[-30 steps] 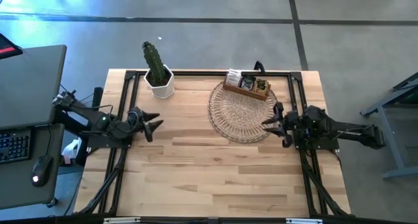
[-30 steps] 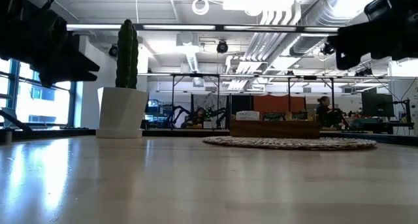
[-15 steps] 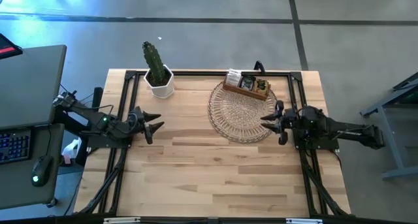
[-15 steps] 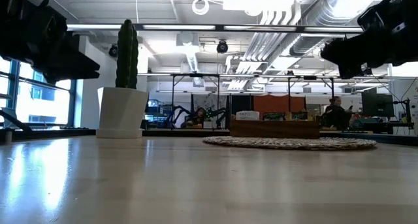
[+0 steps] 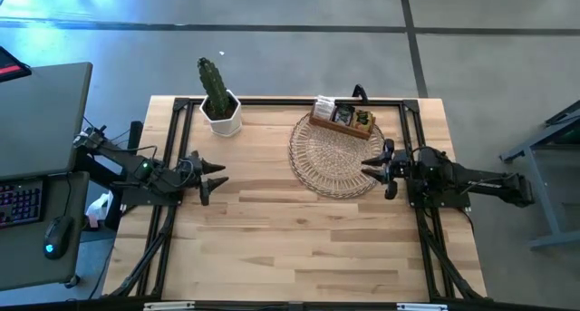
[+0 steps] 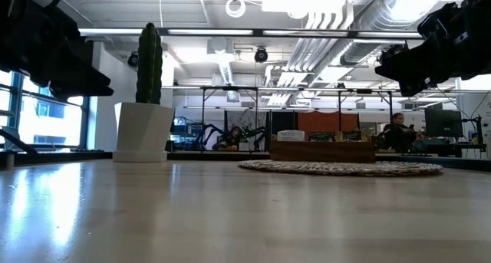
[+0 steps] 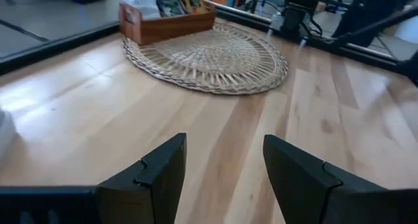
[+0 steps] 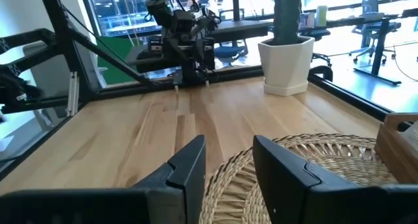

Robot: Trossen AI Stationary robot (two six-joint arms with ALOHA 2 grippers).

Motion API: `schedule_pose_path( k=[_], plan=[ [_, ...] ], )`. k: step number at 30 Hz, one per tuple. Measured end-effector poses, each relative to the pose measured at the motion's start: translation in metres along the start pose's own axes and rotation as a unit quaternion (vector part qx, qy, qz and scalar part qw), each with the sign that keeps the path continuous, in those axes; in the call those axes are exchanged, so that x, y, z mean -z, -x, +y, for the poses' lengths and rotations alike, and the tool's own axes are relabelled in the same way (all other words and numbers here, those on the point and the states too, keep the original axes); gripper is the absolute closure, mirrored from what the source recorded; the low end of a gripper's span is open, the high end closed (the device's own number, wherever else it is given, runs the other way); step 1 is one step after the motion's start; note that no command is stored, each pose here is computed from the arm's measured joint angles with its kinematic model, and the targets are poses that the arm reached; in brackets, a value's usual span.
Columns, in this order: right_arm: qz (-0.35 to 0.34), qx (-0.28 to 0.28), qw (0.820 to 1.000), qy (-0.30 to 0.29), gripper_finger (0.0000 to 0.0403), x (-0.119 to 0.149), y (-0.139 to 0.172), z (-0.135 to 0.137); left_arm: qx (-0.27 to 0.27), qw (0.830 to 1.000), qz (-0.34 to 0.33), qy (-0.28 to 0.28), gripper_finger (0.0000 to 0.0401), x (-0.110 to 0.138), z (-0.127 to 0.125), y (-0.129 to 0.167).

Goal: Pick & Place Tea
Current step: Return to Home Position

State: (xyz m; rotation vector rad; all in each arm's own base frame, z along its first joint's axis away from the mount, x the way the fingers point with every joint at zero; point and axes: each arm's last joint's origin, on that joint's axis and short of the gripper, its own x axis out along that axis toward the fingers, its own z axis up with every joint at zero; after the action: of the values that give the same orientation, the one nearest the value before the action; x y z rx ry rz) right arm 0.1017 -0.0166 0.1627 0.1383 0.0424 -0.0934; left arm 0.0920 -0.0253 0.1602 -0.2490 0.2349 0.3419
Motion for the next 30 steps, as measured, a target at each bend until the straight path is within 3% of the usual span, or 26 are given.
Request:
schedule_pose_path(
  k=[30],
  plan=[
    [0.002,0.0,1.0,0.0,0.0279,0.0006,0.0,0.0,0.018,1.0,0.011,-0.001,0.0199,0.0014,-0.0009,-0.0002]
  ],
)
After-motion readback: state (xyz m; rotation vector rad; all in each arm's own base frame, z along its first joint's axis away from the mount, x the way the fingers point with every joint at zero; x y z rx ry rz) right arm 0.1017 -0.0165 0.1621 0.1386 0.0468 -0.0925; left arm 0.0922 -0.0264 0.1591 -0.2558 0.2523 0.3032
